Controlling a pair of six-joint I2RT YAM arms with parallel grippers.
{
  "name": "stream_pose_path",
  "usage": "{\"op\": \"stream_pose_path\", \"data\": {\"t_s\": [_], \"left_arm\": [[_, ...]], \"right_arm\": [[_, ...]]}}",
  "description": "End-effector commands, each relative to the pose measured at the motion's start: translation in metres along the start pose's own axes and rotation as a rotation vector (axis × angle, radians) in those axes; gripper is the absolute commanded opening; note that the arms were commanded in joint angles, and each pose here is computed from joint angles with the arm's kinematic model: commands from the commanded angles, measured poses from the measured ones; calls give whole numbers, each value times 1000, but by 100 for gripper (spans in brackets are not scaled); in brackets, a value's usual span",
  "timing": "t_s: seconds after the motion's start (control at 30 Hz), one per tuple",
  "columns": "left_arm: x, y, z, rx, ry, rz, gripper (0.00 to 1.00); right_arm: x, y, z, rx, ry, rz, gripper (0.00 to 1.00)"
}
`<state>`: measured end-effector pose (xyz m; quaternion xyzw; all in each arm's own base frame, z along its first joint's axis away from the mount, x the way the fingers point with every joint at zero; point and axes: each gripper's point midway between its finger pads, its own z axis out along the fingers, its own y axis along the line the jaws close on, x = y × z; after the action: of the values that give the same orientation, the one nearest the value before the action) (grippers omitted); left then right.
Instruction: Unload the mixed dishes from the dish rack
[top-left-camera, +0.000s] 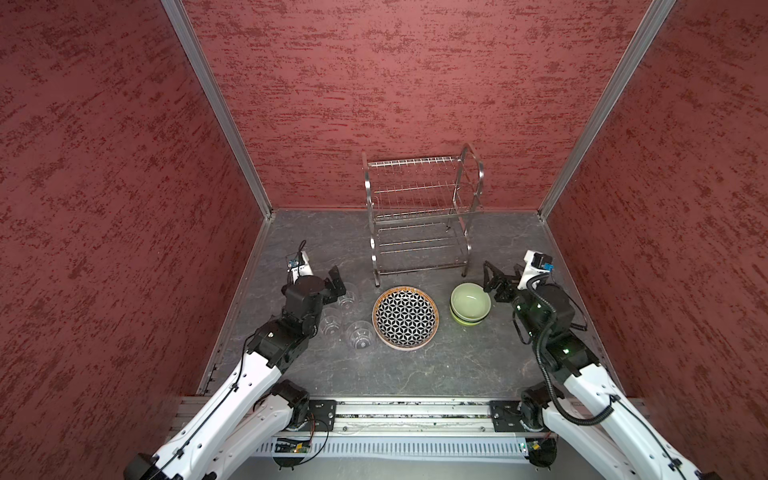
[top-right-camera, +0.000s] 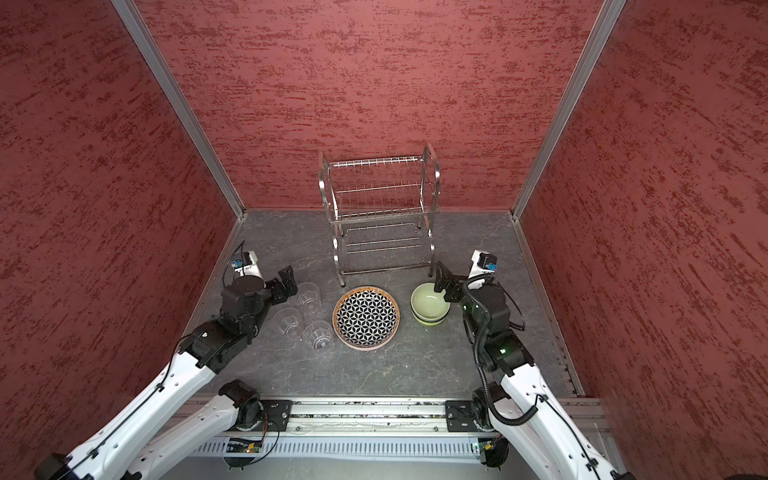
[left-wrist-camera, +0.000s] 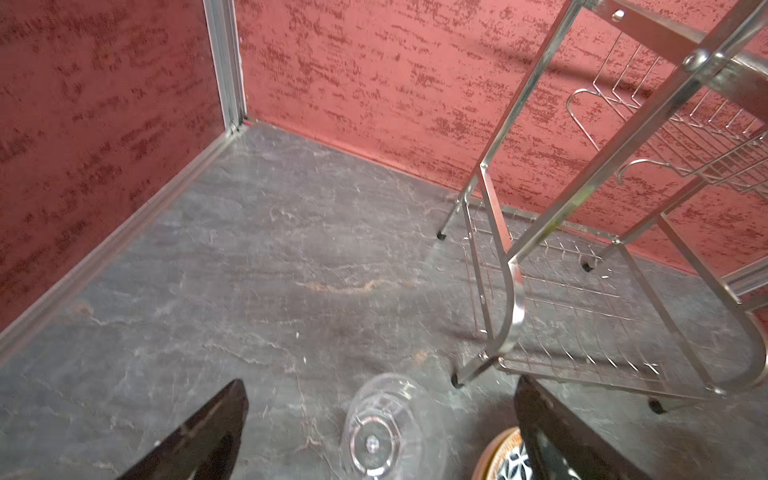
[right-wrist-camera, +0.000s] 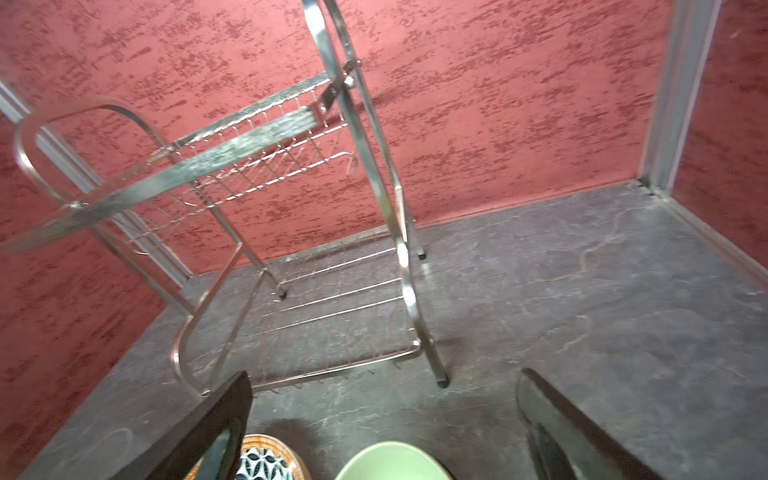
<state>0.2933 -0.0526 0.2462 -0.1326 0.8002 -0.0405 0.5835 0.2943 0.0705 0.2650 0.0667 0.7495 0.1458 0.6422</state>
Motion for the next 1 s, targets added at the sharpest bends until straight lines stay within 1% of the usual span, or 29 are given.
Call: {"op": "stream_pose_path", "data": {"t_s": [0.0, 0.03, 0.1, 0.17, 0.27, 0.33, 0.4, 0.47, 0.57, 0.7, 0.8, 0.97], "left_arm": [[-40, 1, 6, -56, -220, 117, 99], [-39, 7, 10, -98, -218, 147, 99], [-32, 19, 22, -160, -171, 187, 99], [-22, 30, 39, -182, -108, 203, 99], [0, 47, 62, -156, -37, 174, 100], [11, 62, 71, -165, -19, 141, 99], [22, 79, 76, -194, -33, 109, 99], [29, 87, 81, -187, -75, 95, 99], [42, 87, 87, -149, -107, 127, 100], [60, 94, 99, -170, -64, 149, 100], [58, 86, 104, -126, -77, 173, 100], [53, 85, 109, -93, -116, 154, 99]], "right_arm": [[13, -31, -1, 154, 11, -129, 99], [17, -35, -1, 173, 17, -143, 99], [22, -41, 2, 200, 25, -178, 99], [25, -51, 5, 254, 17, -183, 99], [29, -63, 8, 320, 14, -194, 99], [31, -67, 10, 342, 5, -210, 99], [32, -73, 13, 368, -17, -213, 99], [33, -78, 15, 375, -59, -195, 99], [38, -86, 19, 375, -84, -176, 99], [41, -99, 31, 351, -58, -135, 99], [42, -117, 37, 368, -58, -116, 99], [52, -145, 40, 386, -79, -67, 99]]}}
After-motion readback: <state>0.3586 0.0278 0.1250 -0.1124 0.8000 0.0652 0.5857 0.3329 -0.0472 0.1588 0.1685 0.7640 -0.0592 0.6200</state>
